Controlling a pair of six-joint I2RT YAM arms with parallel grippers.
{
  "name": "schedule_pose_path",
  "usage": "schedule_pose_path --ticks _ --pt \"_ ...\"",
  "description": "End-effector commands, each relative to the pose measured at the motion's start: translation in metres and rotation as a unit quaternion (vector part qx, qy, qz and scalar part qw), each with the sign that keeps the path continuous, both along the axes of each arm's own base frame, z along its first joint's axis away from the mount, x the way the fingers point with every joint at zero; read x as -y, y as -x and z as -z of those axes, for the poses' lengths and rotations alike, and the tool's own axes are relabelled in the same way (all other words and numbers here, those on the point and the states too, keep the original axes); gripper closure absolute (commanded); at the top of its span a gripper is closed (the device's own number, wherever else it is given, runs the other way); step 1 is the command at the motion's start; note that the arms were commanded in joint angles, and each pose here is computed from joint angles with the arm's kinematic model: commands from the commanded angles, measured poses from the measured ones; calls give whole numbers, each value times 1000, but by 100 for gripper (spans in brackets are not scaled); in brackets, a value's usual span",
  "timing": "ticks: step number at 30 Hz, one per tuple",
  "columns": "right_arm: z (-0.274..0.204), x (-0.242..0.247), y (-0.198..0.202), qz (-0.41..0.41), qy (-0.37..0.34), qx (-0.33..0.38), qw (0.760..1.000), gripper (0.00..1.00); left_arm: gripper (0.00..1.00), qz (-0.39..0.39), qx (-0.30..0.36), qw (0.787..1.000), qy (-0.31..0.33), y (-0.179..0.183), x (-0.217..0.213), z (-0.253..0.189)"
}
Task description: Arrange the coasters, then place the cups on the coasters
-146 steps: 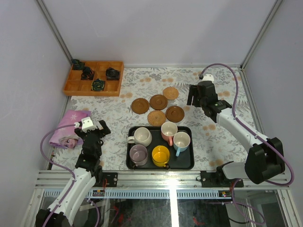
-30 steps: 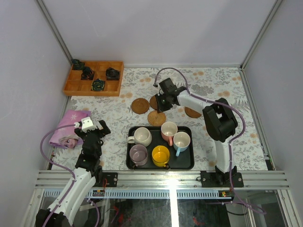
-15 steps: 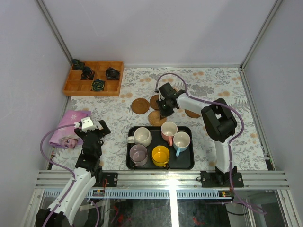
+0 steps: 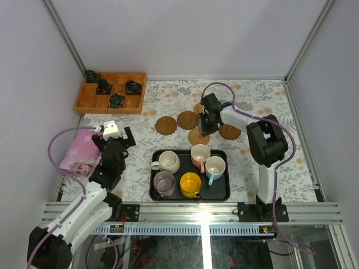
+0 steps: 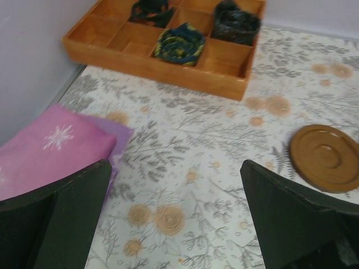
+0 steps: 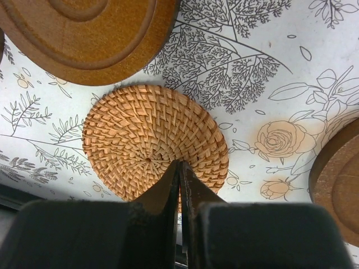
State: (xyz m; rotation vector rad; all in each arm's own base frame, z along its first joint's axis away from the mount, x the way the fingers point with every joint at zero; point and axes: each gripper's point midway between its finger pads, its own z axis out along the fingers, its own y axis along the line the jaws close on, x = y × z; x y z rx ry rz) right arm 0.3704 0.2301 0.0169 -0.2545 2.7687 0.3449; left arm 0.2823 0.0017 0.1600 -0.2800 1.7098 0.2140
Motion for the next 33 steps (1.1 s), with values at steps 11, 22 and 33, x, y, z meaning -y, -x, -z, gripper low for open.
schedule_pose_path --ticks 11,22,33 --pt "-84 -35 -72 -50 -48 138 988 94 0 240 28 970 22 -90 127 -42" --pt "-66 -89 -105 -103 -126 117 980 93 0 328 1 941 83 -137 196 -23" --pt "-17 -61 -76 -62 -77 34 995 92 0 459 -55 880 109 -125 279 12"
